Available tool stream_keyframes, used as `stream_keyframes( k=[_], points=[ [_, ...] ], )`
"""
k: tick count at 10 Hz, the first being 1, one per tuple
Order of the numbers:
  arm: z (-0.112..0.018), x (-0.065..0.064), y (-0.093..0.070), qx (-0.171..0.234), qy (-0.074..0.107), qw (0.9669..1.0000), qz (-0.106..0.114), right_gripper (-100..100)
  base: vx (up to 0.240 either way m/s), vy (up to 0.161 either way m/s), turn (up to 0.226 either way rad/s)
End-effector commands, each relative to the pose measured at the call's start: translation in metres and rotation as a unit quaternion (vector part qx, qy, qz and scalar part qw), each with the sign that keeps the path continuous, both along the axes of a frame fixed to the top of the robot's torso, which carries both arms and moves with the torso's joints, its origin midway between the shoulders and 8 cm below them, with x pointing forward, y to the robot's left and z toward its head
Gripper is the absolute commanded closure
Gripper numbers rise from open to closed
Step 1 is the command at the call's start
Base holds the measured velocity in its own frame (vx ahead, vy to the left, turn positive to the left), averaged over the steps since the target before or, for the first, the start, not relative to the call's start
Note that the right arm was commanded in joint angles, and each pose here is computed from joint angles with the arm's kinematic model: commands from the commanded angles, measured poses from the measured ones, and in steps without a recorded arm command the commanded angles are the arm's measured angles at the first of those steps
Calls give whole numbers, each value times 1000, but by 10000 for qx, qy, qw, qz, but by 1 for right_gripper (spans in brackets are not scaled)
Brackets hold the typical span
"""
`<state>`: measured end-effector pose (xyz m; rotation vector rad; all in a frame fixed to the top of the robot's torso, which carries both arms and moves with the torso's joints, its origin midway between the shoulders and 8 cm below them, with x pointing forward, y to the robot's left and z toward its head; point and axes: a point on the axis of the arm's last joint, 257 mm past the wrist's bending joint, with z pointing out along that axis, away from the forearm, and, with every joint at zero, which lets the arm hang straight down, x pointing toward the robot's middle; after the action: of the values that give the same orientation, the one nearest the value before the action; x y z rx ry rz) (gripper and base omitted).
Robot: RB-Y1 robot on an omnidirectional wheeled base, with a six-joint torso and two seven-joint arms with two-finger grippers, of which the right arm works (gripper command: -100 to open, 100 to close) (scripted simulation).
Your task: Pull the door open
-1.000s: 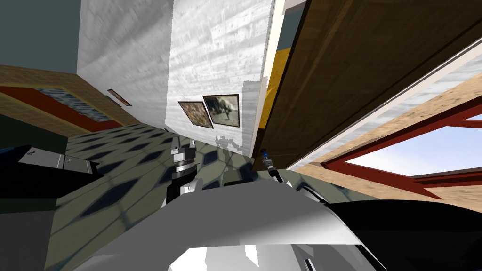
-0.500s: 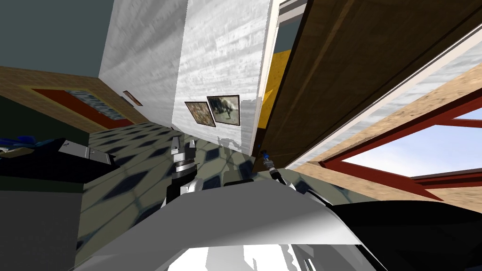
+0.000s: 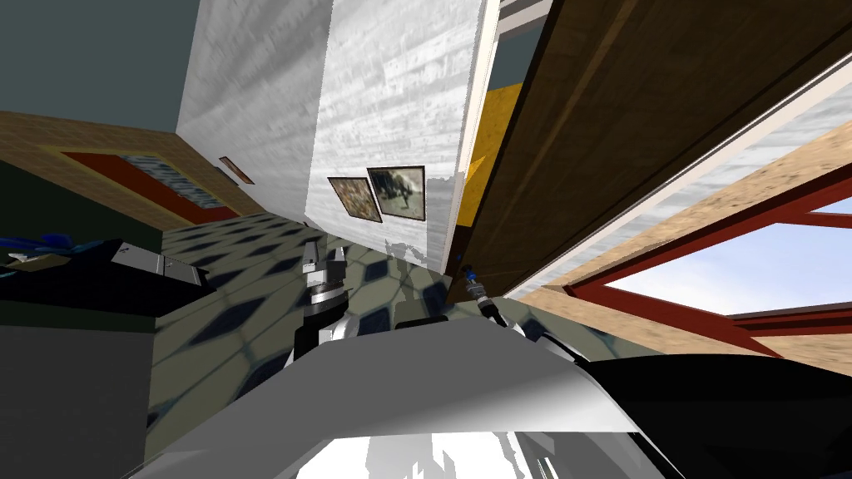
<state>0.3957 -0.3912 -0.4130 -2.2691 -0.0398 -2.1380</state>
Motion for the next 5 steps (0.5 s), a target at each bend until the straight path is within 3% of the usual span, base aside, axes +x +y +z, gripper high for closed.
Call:
stream_keyframes(
  k=[1, 5],
  points=[
    [15, 4, 0, 6, -224, 9997, 94, 100, -115, -44, 71],
    [18, 1, 0, 12, -255, 9995, 174, 100, -77, -28, 23]
  ],
)
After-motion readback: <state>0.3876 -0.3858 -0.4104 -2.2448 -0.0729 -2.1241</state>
